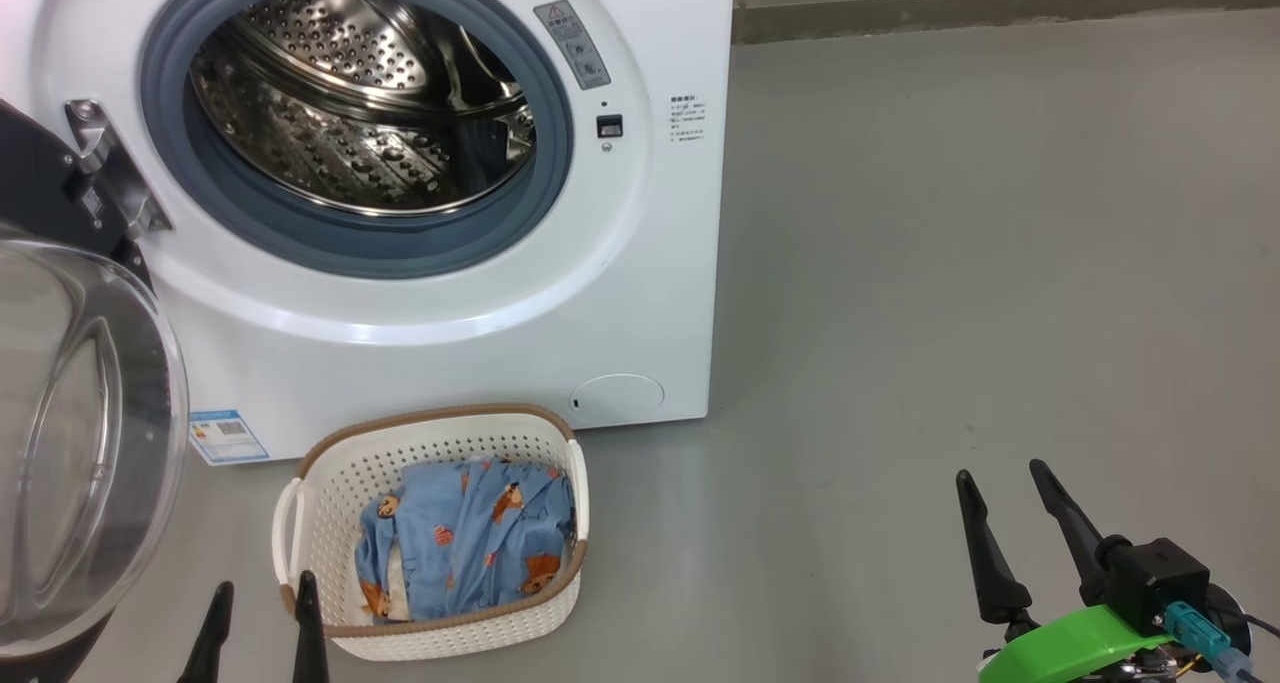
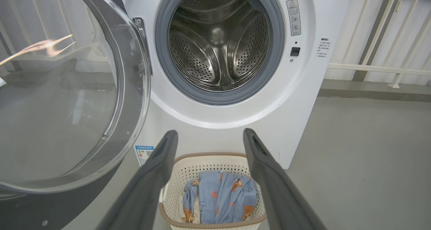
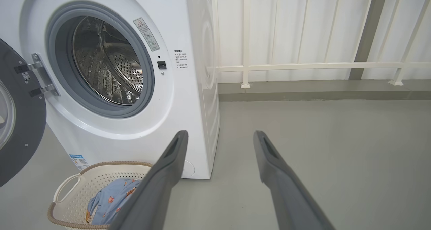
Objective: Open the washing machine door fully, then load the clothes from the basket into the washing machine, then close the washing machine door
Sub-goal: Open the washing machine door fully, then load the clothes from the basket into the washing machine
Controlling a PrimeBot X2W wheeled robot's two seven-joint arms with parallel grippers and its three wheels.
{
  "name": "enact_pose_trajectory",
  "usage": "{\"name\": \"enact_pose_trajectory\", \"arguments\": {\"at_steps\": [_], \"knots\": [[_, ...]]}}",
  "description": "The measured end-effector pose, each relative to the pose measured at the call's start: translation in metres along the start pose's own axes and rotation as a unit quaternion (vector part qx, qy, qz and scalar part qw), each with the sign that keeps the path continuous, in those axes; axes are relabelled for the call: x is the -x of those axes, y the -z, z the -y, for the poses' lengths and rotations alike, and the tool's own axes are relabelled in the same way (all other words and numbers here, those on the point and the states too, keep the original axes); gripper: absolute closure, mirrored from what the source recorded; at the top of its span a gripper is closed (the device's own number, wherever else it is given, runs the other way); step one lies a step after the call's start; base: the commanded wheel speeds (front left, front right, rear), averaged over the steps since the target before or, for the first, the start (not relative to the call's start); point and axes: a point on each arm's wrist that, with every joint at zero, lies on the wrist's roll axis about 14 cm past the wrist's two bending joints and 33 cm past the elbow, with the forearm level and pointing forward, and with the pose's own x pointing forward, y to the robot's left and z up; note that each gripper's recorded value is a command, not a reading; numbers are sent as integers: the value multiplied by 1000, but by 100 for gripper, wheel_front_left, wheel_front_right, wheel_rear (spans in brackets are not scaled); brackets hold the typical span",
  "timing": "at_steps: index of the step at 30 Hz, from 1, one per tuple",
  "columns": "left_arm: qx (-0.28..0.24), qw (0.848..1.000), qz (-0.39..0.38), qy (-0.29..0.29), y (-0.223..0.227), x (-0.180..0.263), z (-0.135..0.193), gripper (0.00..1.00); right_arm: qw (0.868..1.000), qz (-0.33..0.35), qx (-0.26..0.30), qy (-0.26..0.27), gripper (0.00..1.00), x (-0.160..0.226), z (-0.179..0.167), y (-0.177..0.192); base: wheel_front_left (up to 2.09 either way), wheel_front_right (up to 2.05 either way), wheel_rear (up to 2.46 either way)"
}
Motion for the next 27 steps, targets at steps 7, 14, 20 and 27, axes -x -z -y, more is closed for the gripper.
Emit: {"name": "enact_pose_trajectory", "arguments": {"at_steps": [7, 14, 20, 27], "knots": [[0, 1000, -2, -4, 1, 1, -2, 0, 1000, -2, -1, -1, 0, -1, -1, 2, 0, 0, 0], [-2, 1000, -6, -6, 4, 2, -4, 0, 1000, -3, -1, -3, 0, -2, -2, 2, 3, -3, 0], [-2, 1000, -10, -9, 6, 3, -7, 0, 1000, -3, -2, -4, 0, -3, -3, 3, 64, -64, 0], [-1, 1000, -14, -7, 9, 3, -6, 0, 1000, -6, -2, -4, 0, -3, -3, 5, 153, -153, 0]]}}
